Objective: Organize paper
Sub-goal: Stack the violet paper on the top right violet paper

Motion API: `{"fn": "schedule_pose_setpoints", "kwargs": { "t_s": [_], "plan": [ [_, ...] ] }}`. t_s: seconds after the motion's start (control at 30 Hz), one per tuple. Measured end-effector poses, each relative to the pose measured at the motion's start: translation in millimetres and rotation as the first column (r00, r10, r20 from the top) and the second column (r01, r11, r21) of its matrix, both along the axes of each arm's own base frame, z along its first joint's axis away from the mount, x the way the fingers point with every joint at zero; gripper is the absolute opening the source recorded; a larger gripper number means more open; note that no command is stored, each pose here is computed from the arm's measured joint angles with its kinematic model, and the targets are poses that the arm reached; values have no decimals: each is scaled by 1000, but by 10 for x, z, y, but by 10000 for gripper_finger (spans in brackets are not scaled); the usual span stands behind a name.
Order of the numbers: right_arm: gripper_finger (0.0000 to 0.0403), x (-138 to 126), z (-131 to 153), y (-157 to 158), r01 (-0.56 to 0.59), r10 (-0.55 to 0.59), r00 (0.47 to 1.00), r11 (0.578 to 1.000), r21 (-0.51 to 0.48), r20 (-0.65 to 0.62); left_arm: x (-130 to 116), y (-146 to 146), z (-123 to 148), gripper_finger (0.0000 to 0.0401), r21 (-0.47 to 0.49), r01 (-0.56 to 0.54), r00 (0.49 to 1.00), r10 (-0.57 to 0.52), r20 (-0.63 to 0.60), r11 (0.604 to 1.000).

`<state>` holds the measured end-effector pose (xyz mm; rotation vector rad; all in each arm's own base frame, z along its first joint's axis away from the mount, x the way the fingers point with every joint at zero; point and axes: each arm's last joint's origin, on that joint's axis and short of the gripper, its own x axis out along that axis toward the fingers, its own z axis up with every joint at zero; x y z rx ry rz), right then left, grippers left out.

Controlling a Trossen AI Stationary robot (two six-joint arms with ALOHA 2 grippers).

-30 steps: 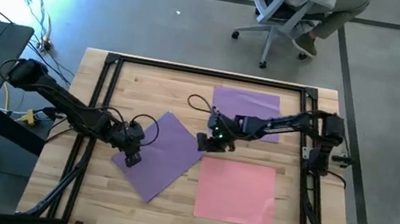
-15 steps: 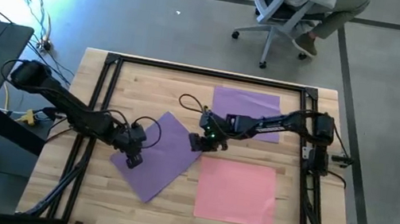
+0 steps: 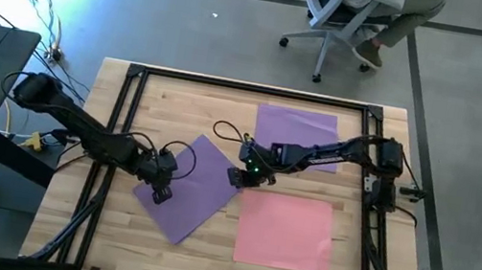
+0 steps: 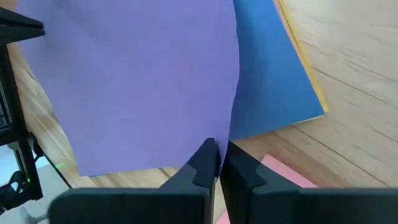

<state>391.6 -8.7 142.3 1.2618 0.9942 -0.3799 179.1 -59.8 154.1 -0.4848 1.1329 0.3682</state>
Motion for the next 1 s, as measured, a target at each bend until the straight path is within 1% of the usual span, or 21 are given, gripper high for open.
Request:
{"fn": "schedule_pose_setpoints", "kwargs": {
  "t_s": [0.1,0.27,0.37,0.43,0.5,0.57,0.6,0.67,0.7,0.73,0.77,0.8,0.83,0.9,0.93,1.0],
  "plan": [
    [0,41,178,-9,19,-17,998,1000,-21,55,36,-11,179,0,23,28,1000,-28,-11,999],
    [0,27,578,-96,127,-111,979,988,-88,169,94,-9,567,0,99,27,999,-29,20,995],
    [0,-53,833,-215,218,-180,953,966,-139,244,124,-3,820,0,148,28,996,-40,78,989],
    [0,-128,1008,-300,289,-227,929,939,-188,293,152,7,979,0,186,16,990,-41,131,982],
    [0,-233,1221,-390,387,-292,888,892,-233,355,164,21,1108,0,219,3,984,-42,174,976],
    [0,-370,1457,-469,487,-347,836,827,-282,425,177,32,1211,0,256,-14,977,-42,211,967],
    [0,-445,1561,-506,537,-376,808,787,-304,455,177,37,1246,0,273,-20,974,-43,223,962],
    [0,-662,1796,-563,636,-437,746,691,-343,503,172,45,1266,0,293,-20,973,-48,224,956],
    [0,-779,1894,-573,673,-461,723,640,-371,515,169,47,1269,0,296,-19,973,-50,224,955],
    [0,-914,1986,-580,697,-481,707,598,-396,519,166,48,1269,0,297,-17,974,-52,221,955],
    [0,-1049,2043,-575,705,-501,706,565,-428,501,163,49,1267,0,298,-15,975,-52,216,954],
    [0,-1191,2082,-561,703,-524,711,545,-457,469,155,50,1261,0,299,-10,977,-55,206,954],
    [0,-1333,2085,-540,687,-550,725,538,-488,415,153,50,1261,0,297,-7,978,-56,203,955],
    [0,-1584,2024,-494,644,-614,741,537,-545,272,144,51,1256,0,301,-2,980,-58,193,954],
    [0,-1690,1970,-461,618,-644,740,541,-570,192,143,51,1254,0,305,3,980,-63,189,952],
    [0,-1849,1838,-388,585,-697,714,543,-602,67,142,52,1256,0,313,14,980,-76,186,950]
  ]
}}
